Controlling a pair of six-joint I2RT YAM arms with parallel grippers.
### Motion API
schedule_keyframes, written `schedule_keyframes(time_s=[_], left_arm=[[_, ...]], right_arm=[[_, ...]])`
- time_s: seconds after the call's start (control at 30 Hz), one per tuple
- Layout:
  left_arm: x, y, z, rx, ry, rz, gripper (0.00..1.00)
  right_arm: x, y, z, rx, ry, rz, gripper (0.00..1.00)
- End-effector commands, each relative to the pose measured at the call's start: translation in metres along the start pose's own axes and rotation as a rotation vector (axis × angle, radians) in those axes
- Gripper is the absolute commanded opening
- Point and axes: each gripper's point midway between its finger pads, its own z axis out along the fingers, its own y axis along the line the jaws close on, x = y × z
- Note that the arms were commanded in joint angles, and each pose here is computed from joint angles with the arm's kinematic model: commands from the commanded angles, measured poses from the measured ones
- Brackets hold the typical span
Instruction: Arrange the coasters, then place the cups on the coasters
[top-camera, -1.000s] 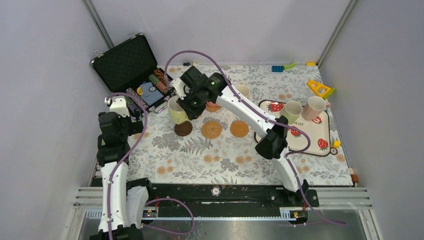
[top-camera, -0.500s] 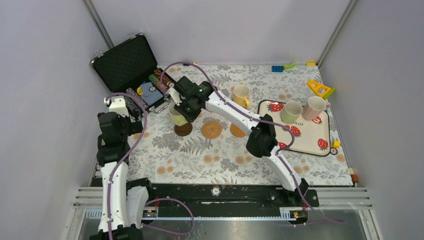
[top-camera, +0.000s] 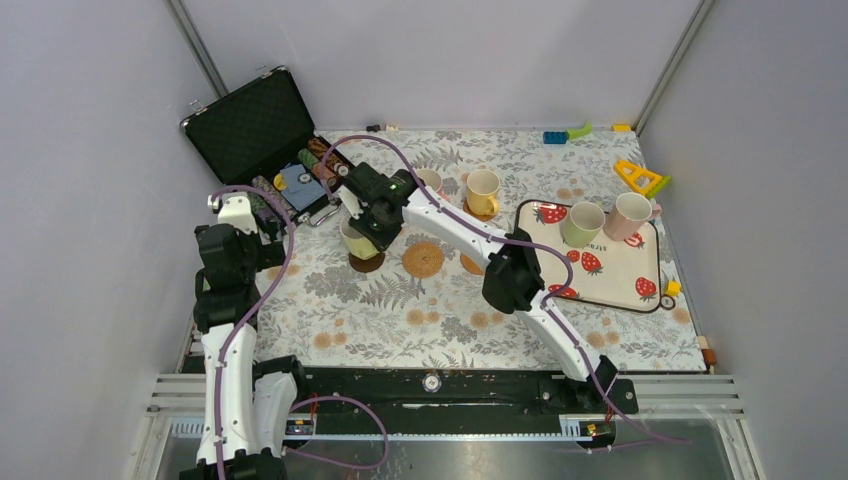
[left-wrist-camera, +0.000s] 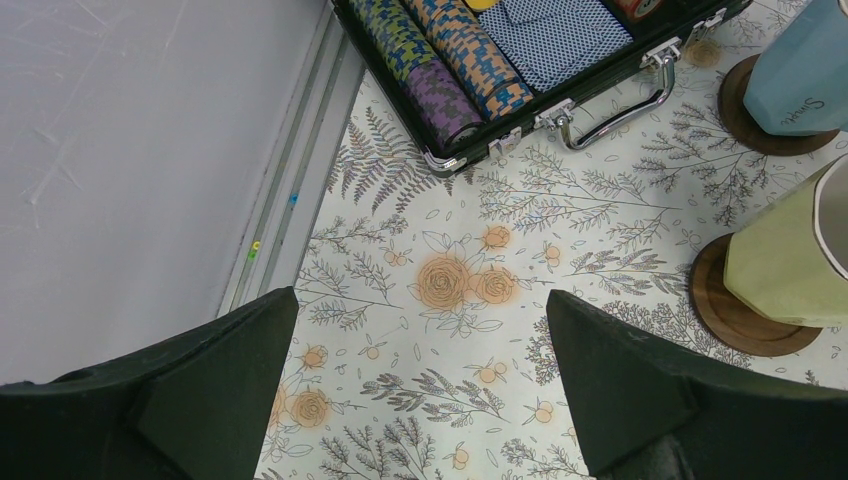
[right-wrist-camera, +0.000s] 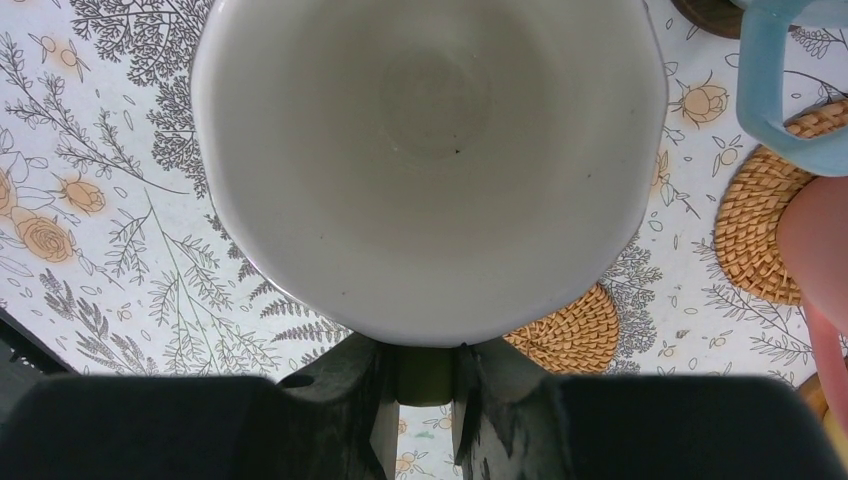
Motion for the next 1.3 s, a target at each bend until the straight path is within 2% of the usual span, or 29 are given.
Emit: schedule_keyframes(time_s=[0.0,0.47,0.57,0.6,0.8,1.0,1.1,1.2,1.27], left_arm=[[-0.016,0.007,0.0,-0.034,-0.065,-0.014,0.99],[-0.016,0.008,0.001,-0.038,-0.063,-0.018,0.99],[-0.016,0.008,0.0,-0.037,-0.063,-0.018,0.99],[-0.016,0.009,0.0,-0.038,-0.063,-0.018,0.99],[-0.015,0.008,0.002,-0.034,-0.058,-0.018,0.99],[-0.014,0.006,0.005,-0.023,-0.051,-0.017,0.99],[-0.013,0.005,0.005,-0.017,-0.049,-0.016,0.99],[-0.014,0.004,0.005,-0.015,-0.051,-0.016,0.99],[-0.015,0.005,0.004,-0.016,-0.055,-0.016,0.99]], right_arm=[[-0.028,0.007,-0.024,-0.015,-0.109,0.006,0.0],[-0.014,0.013,-0.015,-0.048,-0.064,0.005,0.0],[-0.015,0.015,-0.016,-0.051,-0.067,0.005,0.04],[-0.015,0.015,-0.017,-0.053,-0.068,0.006,0.07],[-0.017,0.013,-0.027,-0.037,-0.08,0.002,0.47],[-0.019,0.002,-0.068,0.037,-0.122,-0.043,0.8],[-0.02,-0.01,-0.109,0.117,-0.168,-0.081,0.89],[-0.014,-0.026,-0.168,0.209,-0.232,-0.117,0.99],[-0.002,-0.041,-0.199,0.244,-0.257,-0.102,1.0]])
